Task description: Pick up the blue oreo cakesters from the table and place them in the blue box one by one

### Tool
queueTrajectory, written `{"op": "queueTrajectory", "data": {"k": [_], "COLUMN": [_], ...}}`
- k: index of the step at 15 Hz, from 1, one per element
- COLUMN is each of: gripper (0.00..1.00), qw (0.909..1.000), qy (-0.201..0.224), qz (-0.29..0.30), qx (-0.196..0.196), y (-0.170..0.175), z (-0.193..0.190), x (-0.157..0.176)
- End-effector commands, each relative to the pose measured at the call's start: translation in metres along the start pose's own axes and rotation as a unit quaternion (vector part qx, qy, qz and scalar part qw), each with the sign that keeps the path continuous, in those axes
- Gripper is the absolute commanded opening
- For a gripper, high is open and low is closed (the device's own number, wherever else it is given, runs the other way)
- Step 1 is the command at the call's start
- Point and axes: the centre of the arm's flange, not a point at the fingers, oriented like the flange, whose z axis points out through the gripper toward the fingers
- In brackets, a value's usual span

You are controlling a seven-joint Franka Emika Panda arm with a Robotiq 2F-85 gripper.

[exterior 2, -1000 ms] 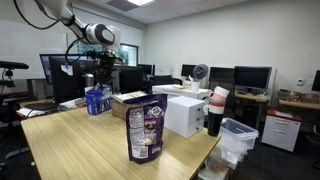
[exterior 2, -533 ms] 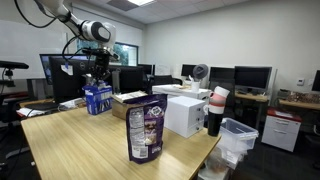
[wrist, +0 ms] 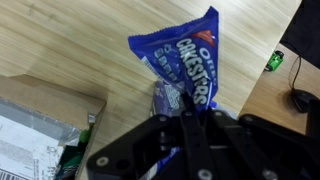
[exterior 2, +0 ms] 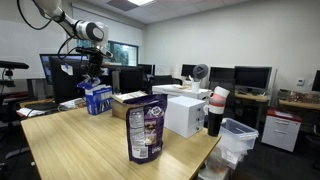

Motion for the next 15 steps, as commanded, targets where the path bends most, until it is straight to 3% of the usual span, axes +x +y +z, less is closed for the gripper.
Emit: {"op": "queueTrajectory", "data": {"k": [1, 15], "gripper": [0.04, 0.03], "qw": [0.9999, 0.9990], "qy": [0.009, 0.039], "qz": [0.014, 0.017], "qx": [0.003, 0.012], "y": [-0.018, -0.039], "z": [-0.003, -0.022], "x": [0.018, 0.059]}}
